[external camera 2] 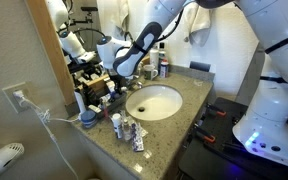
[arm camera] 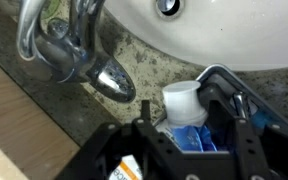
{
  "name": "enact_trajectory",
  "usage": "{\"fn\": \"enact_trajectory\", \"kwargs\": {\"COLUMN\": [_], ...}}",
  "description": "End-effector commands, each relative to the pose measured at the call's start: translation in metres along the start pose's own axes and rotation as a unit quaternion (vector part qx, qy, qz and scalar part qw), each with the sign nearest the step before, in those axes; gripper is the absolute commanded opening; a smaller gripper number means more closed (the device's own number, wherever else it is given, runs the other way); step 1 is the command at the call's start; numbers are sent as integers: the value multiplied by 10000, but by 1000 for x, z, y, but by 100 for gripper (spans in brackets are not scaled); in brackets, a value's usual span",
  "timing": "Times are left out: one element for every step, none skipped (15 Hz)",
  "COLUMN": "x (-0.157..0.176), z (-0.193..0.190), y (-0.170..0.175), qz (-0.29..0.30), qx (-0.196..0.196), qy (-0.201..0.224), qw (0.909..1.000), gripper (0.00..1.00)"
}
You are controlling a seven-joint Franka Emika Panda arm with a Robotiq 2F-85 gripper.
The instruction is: Pick the tube on the right side of the counter and put it in the basket
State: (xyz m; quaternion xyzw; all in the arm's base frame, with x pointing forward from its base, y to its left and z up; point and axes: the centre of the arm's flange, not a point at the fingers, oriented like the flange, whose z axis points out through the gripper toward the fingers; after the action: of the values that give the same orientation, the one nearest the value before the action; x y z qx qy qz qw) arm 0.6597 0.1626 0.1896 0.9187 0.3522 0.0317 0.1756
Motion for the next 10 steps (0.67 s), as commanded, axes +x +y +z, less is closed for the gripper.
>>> {"fn": "enact_trajectory", "kwargs": {"x": [5, 4, 3, 1, -1, -3, -8, -12, -17, -23], "z": [-4, -5, -7, -11, -15, -20, -27, -35, -44, -56], "y": [5, 7, 9, 12, 15, 18, 21, 24, 27, 31], "qz": [149, 176, 221, 306, 407, 519, 632, 745, 867, 993], "qx": [46, 59, 89, 156, 283, 373, 486, 621, 795, 979], "qy": [-2, 5, -1, -66, -129, -160, -204, -251, -320, -361], "qw": [9999, 9998, 9997, 9994, 9987, 9978, 9966, 9950, 9925, 9896], "gripper": [92, 100, 100, 100, 100, 100, 100, 100, 100, 100]}}
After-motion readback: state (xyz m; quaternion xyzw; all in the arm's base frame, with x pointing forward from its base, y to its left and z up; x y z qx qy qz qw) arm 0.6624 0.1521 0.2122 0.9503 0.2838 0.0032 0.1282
